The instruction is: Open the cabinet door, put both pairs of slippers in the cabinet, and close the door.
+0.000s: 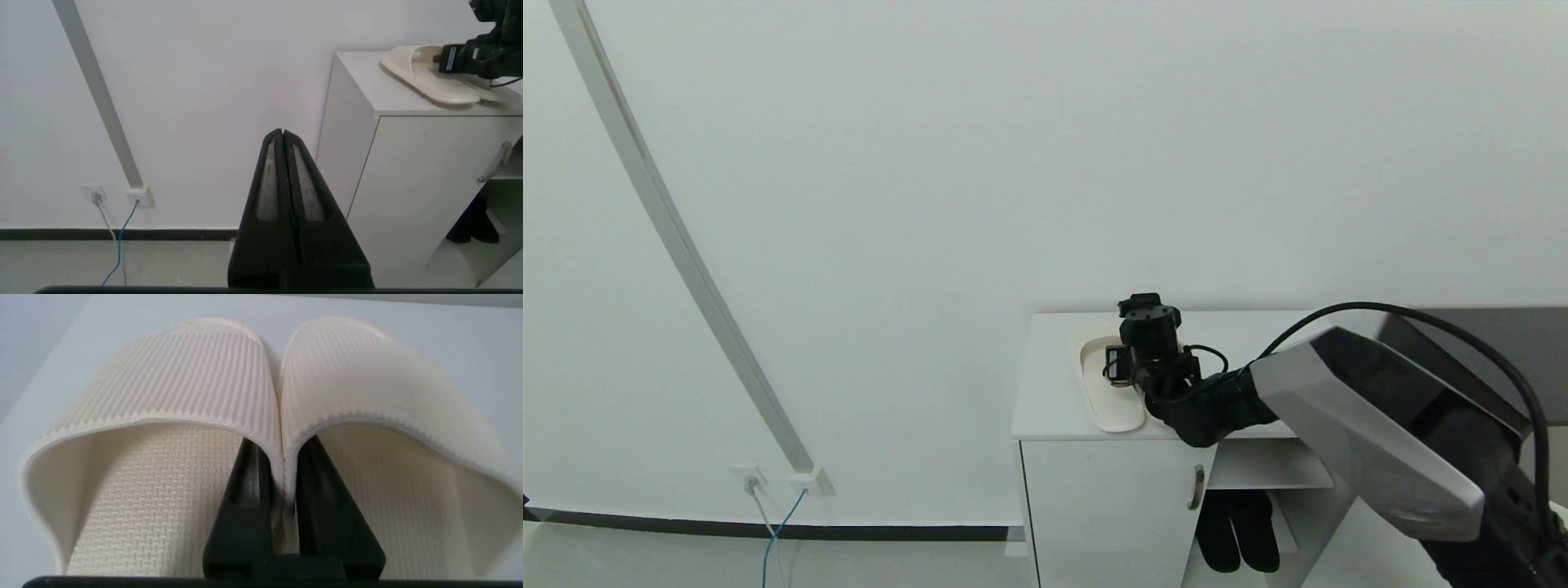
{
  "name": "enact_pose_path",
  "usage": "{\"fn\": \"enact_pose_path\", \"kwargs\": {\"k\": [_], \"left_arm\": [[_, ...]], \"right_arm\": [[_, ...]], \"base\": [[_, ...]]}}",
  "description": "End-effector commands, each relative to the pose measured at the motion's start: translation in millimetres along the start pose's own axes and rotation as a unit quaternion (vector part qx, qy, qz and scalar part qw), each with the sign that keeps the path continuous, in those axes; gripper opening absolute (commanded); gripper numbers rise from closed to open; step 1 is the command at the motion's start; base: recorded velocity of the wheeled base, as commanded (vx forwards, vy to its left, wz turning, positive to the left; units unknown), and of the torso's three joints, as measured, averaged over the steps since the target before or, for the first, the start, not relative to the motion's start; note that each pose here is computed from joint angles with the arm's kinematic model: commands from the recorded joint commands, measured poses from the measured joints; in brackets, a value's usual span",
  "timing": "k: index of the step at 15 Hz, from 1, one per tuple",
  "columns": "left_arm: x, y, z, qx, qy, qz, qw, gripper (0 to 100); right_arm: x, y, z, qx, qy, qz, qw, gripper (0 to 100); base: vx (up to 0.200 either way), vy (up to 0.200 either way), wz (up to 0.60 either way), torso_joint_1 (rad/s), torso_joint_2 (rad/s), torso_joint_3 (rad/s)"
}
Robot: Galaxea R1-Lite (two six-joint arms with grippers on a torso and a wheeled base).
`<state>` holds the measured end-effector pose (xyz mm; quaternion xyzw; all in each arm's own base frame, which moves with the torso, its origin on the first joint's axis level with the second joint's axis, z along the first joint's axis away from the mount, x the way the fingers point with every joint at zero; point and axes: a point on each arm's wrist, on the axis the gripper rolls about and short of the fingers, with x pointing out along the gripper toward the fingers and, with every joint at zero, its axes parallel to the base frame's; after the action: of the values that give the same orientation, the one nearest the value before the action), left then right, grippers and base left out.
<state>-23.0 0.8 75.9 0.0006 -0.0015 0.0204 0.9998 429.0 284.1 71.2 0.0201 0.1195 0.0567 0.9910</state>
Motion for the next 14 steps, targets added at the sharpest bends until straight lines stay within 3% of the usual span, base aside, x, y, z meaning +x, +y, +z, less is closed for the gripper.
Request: {"fn": "enact_pose_path", "kwargs": {"k": [1,5,8,11,14], "left_arm": [[0.1,0.0,0.0,0.0,0.001,0.0,1.0,0],[0.1,0.0,0.0,0.0,0.001,0.0,1.0,0],[0.1,0.0,0.0,0.002,0.001,0.0,1.0,0],[0.1,-0.2,0.0,0.002,0.001,-0.004,1.0,0],[0.1,-0.2,0.0,0.002,0.001,-0.004,1.0,0]], "right_arm": [[-53.5,-7.5,47.1,0.011,-0.022,0.036,0.999,0],[-147.5,-26.5,68.2,-0.013,-0.015,0.14,0.99,0],[-202.2,-46.4,59.4,-0.038,-0.019,0.227,0.973,0],[-230.4,-62.8,46.9,-0.063,0.001,0.306,0.95,0],[-237.0,-74.2,32.1,-0.117,-0.02,0.365,0.923,0]], "base": [[0.0,0.0,0.0,0.0,0.0,0.0],[0.0,0.0,0.0,0.0,0.0,0.0],[0.0,0.0,0.0,0.0,0.0,0.0],[0.0,0.0,0.0,0.0,0.0,0.0],[0.0,0.0,0.0,0.0,0.0,0.0]]}}
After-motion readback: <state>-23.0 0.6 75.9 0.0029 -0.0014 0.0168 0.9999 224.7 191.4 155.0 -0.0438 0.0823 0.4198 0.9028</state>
